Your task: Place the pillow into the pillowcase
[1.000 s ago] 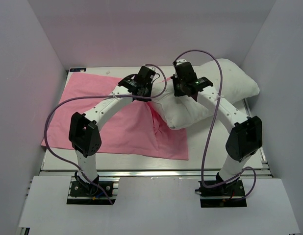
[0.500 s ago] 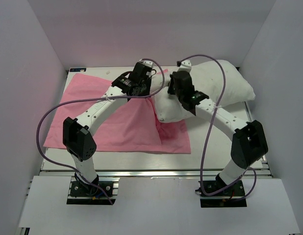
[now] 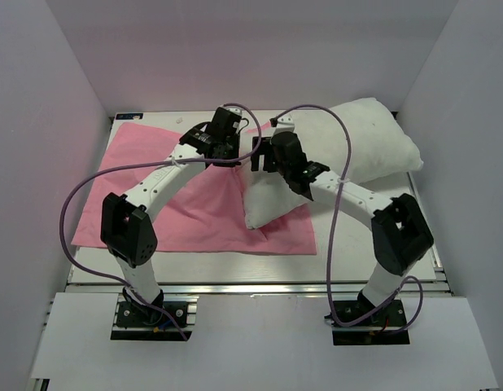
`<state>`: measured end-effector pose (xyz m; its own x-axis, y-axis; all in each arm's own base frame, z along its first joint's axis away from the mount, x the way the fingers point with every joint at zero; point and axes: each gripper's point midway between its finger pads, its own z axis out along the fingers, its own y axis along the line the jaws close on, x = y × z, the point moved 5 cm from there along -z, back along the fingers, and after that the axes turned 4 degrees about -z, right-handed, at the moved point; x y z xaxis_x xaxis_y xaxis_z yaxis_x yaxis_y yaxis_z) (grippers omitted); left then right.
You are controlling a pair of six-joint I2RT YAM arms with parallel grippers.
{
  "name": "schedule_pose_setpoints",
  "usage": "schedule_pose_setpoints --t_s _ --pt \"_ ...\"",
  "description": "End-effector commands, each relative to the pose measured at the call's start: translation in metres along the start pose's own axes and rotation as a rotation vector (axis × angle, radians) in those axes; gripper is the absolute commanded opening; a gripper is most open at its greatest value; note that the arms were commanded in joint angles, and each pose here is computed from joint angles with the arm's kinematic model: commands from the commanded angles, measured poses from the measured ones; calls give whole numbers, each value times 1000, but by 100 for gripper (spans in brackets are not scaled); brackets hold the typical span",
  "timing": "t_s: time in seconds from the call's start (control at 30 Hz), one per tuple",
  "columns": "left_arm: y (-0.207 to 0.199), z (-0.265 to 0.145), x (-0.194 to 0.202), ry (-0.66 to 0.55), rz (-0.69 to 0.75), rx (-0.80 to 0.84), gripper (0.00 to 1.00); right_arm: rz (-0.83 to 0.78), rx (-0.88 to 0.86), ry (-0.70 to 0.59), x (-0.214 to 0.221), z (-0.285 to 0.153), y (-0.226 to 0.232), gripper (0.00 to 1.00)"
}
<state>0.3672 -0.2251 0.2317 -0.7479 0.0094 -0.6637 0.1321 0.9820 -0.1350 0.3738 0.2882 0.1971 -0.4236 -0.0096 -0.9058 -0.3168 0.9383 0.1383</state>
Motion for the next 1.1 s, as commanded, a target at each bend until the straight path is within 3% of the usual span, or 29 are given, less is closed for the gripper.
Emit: schedule_pose_setpoints --t_s 0.0,0.2,0.4,0.57,0.67,0.73,0.77,0.8,0.83,1.07 --pt "5 -26 -15 -67 -46 47 0 -147 -187 -11 -42 -45 18 89" --pt "6 -29 -13 -78 -56 64 0 -277 -246 129 -42 -110 4 89" --pt "6 -37 -13 -91 -58 85 0 -228 -421 381 28 -153 10 89" --pt "6 -41 -13 -95 -59 95 0 -196 -493 496 67 -153 26 89" --pt "6 -43 -13 -95 -59 100 0 -180 -445 523 73 -128 30 84" --pt "4 -46 -12 -92 -58 117 0 -178 -411 478 68 -104 36 69" --pt "3 -46 -12 -90 -58 123 0 -176 -407 461 64 -96 39 56" --pt "3 -49 -12 -92 -57 132 0 -179 -390 435 61 -83 42 12" --pt "3 -49 -12 -92 -57 134 0 -173 -371 404 54 -77 44 0" --pt "4 -62 -19 -107 -39 131 0 -71 -304 135 -21 -62 37 0"
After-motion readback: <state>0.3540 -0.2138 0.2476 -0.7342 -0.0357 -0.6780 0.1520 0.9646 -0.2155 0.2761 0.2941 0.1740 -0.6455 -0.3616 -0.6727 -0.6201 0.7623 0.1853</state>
